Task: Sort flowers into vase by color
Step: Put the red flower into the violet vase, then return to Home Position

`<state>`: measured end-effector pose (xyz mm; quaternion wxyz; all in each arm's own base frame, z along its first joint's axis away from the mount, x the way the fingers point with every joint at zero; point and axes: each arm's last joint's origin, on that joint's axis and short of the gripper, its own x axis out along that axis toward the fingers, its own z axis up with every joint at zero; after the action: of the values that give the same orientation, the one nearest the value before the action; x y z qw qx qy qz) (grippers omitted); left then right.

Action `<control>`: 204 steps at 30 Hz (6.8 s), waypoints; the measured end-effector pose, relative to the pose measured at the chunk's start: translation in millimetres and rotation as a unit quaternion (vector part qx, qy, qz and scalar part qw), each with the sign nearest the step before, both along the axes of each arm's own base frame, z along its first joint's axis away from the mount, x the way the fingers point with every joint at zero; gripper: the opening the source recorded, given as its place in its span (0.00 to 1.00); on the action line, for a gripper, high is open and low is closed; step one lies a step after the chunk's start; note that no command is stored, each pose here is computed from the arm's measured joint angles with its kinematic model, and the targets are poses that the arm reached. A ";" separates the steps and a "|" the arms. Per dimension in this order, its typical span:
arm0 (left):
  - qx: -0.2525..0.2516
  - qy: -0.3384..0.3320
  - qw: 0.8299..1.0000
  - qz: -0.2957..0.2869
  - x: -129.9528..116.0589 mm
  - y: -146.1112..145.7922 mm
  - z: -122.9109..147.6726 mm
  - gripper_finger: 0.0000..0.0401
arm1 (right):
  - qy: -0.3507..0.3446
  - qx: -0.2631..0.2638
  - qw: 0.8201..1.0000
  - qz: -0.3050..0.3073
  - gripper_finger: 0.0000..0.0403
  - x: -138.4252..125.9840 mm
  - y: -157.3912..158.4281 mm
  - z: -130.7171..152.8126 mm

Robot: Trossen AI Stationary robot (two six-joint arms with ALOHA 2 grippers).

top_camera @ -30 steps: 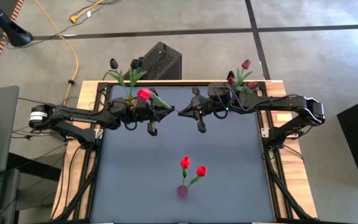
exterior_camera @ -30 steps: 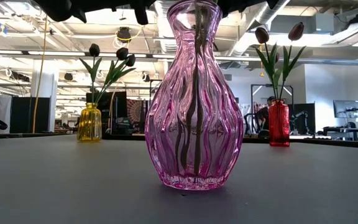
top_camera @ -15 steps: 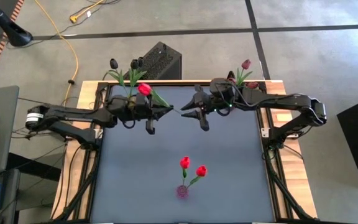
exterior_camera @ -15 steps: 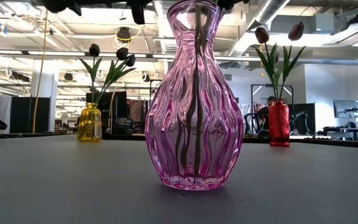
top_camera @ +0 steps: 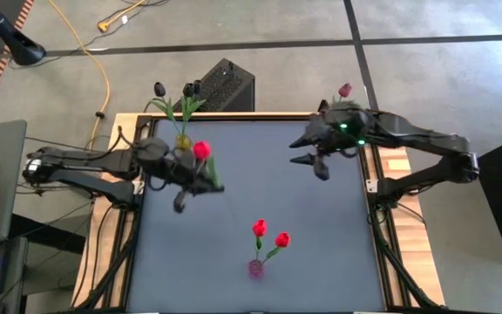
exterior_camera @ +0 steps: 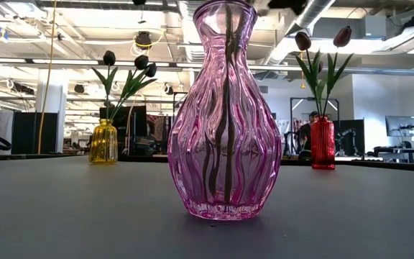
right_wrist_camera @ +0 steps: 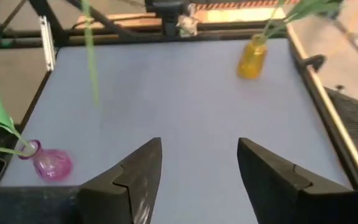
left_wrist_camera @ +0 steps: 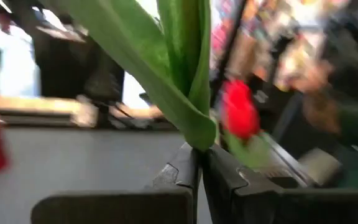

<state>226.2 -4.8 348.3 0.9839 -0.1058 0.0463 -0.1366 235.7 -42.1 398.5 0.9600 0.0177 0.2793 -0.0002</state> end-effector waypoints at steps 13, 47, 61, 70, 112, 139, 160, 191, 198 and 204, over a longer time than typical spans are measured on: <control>0.070 -0.064 0.976 -0.197 18.0 -98.0 -16.7 0.00 | -0.020 0.010 0.998 -0.050 0.56 -52.4 24.2 -6.5; 0.090 -0.038 0.982 -0.163 70.4 -108.4 -66.8 0.00 | -0.019 0.016 0.999 -0.027 0.55 -45.0 35.0 -16.9; 0.094 0.014 0.981 -0.167 86.6 -114.5 -98.7 0.00 | -0.020 0.016 0.999 -0.028 0.55 -44.9 34.9 -16.5; 0.099 0.018 0.981 -0.163 95.7 -117.2 -113.7 0.00 | -0.022 0.016 0.999 -0.028 0.55 -44.7 34.9 -16.3; 0.255 0.381 0.886 -0.062 47.0 -76.9 -32.0 0.40 | -0.015 0.016 0.999 -0.028 0.55 -45.4 34.9 -17.4; 0.215 0.122 0.946 0.211 -91.0 8.9 -33.9 0.40 | -0.073 -0.044 0.996 -0.010 0.50 -45.2 32.2 -57.9; 0.119 -0.011 0.953 0.278 -124.4 16.4 -109.3 0.40 | -0.171 0.035 0.976 -0.129 0.41 -77.8 9.3 -162.3; 0.058 -0.036 0.961 0.267 -113.4 15.9 -177.3 0.40 | -0.237 0.074 0.942 -0.225 0.05 -125.4 9.0 -240.0; 0.065 -0.025 0.961 0.267 -113.4 15.9 -180.8 0.40 | -0.236 0.059 0.945 -0.219 0.10 -129.4 10.1 -240.5; 0.067 -0.023 0.961 0.267 -113.5 15.9 -181.2 0.40 | -0.203 0.033 0.956 -0.209 0.09 -131.0 10.8 -246.0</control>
<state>112.8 11.2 167.1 0.9901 -0.0450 0.0028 0.1326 104.7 -31.4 152.5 0.9738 0.1068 0.0687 -0.1886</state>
